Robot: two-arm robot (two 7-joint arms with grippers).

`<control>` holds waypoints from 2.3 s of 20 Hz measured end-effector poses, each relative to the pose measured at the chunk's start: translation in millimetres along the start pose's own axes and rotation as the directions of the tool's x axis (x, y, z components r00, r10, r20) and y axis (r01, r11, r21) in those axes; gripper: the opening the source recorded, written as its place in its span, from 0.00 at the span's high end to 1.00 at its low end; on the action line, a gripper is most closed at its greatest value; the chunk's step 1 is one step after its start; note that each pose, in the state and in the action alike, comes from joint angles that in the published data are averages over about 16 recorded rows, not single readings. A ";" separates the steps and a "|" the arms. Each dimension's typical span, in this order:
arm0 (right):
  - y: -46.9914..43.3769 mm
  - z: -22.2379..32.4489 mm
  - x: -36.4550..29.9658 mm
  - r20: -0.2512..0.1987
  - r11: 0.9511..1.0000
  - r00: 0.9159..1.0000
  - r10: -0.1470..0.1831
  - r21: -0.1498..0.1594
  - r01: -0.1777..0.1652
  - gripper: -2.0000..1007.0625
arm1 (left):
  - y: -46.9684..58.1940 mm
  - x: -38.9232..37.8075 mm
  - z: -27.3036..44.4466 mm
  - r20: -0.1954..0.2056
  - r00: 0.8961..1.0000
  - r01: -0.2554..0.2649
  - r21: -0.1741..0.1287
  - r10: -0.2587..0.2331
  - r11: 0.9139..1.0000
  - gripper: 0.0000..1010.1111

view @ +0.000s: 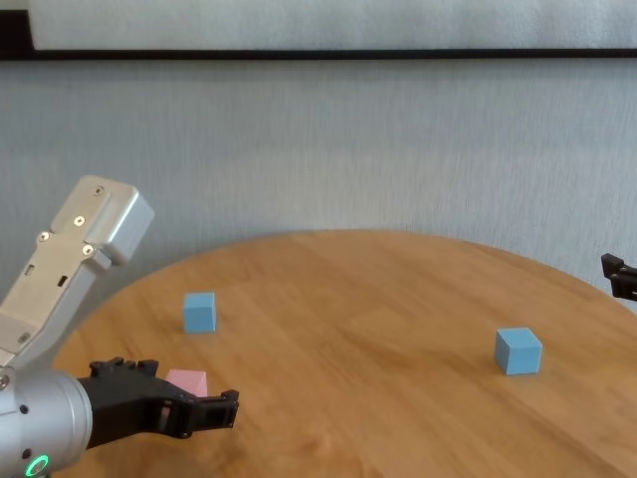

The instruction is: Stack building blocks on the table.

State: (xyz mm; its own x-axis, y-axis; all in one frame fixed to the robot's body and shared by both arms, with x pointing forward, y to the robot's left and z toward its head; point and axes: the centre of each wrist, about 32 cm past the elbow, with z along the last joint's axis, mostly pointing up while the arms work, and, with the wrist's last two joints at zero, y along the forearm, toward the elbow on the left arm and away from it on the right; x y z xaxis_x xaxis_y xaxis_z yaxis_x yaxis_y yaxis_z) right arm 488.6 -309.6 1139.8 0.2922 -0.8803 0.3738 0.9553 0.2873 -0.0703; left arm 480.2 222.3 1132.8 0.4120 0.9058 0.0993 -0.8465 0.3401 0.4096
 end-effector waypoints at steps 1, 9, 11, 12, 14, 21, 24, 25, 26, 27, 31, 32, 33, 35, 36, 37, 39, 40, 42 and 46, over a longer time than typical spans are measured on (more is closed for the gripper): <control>0.0 0.0 0.0 0.000 1.000 1.000 0.000 0.000 0.000 0.00 | -0.5 0.1 -0.2 0.000 1.000 0.000 0.001 0.000 1.000 0.01; 0.0 0.0 0.0 0.000 1.000 1.000 0.000 0.000 0.000 0.00 | -4.4 1.2 -1.3 0.003 1.000 -0.001 0.010 0.001 1.000 0.01; 0.0 0.0 0.0 0.000 1.000 1.000 0.000 0.000 0.000 0.00 | -5.3 1.6 -1.4 0.004 1.000 -0.001 0.011 0.001 1.000 0.01; 0.0 0.0 0.0 0.000 1.000 1.000 0.000 0.000 0.000 0.00 | -5.7 1.7 -1.5 0.005 1.000 -0.002 0.012 0.002 1.000 0.01; 0.0 0.0 0.0 0.000 1.000 1.000 0.000 0.000 0.000 0.00 | -6.7 1.9 -1.6 0.006 1.000 -0.003 0.013 0.003 1.000 0.01; 0.0 0.0 0.0 0.000 1.000 1.000 0.000 0.000 0.000 0.00 | -9.2 2.3 -2.2 0.008 1.000 -0.006 0.014 0.006 1.000 0.01; 0.0 0.0 0.0 0.000 1.000 1.000 0.000 0.000 0.000 0.00 | -10.2 2.5 -2.4 0.009 1.000 -0.008 0.013 0.007 1.000 0.02; 0.0 0.0 0.0 0.000 1.000 1.000 0.000 0.000 0.000 0.00 | -10.5 2.5 -2.5 0.009 1.000 -0.008 0.013 0.008 1.000 0.02; 0.0 0.0 0.0 0.000 1.000 1.000 0.000 0.000 0.000 0.00 | -10.7 2.5 -2.5 0.010 1.000 -0.008 0.012 0.008 1.000 0.03; 0.0 0.0 0.0 0.000 1.000 1.000 0.000 0.000 0.000 0.00 | -10.9 2.5 -2.6 0.010 1.000 -0.009 0.012 0.009 1.000 0.04; 0.0 0.0 0.0 0.000 1.000 1.000 0.000 0.000 0.000 0.00 | -11.4 2.6 -2.7 0.012 1.000 -0.011 0.011 0.011 1.000 0.09; 0.0 0.0 0.0 0.000 1.000 1.000 0.000 0.000 0.000 0.00 | -11.5 2.6 -2.8 0.012 1.000 -0.011 0.010 0.011 1.000 0.11; 0.0 0.0 0.0 0.000 1.000 1.000 0.000 0.000 0.000 0.00 | -11.5 2.6 -2.8 0.013 1.000 -0.012 0.010 0.011 1.000 0.13; 0.0 0.0 0.0 0.000 1.000 1.000 0.000 0.000 0.000 0.00 | -11.4 2.6 -2.8 0.014 1.000 -0.012 0.009 0.012 1.000 0.17; 0.0 0.0 0.0 0.000 1.000 1.000 0.000 0.000 0.000 0.00 | -11.3 2.6 -2.9 0.015 1.000 -0.013 0.009 0.013 1.000 0.20; 0.0 0.0 0.0 0.000 1.000 1.000 0.000 0.000 0.000 0.00 | -11.2 2.6 -2.9 0.016 1.000 -0.013 0.009 0.013 1.000 0.23; 0.0 0.0 0.0 0.000 1.000 1.000 0.000 0.000 0.000 0.00 | -11.0 2.5 -2.9 0.017 1.000 -0.014 0.009 0.014 1.000 0.29; 0.0 0.0 0.0 0.000 1.000 1.000 0.000 0.000 0.000 0.00 | -10.8 2.5 -2.9 0.017 1.000 -0.015 0.009 0.014 1.000 0.33; 0.0 0.0 0.0 0.000 1.000 1.000 0.000 0.000 0.000 0.00 | -10.6 2.4 -2.9 0.019 1.000 -0.015 0.009 0.015 1.000 0.39; 0.0 0.0 0.0 0.000 1.000 1.000 0.000 0.000 0.000 0.00 | -9.9 2.5 -2.8 0.022 1.000 -0.018 0.007 0.018 1.000 0.49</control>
State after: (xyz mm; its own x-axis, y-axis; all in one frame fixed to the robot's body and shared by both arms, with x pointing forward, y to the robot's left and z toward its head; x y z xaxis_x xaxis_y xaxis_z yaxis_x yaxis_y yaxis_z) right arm 488.6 -309.6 1139.8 0.2922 -0.8803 0.3738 0.9553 0.2873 -0.0703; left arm 488.7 221.9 1126.4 0.4043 0.9058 0.1268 -0.8512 0.3219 0.4145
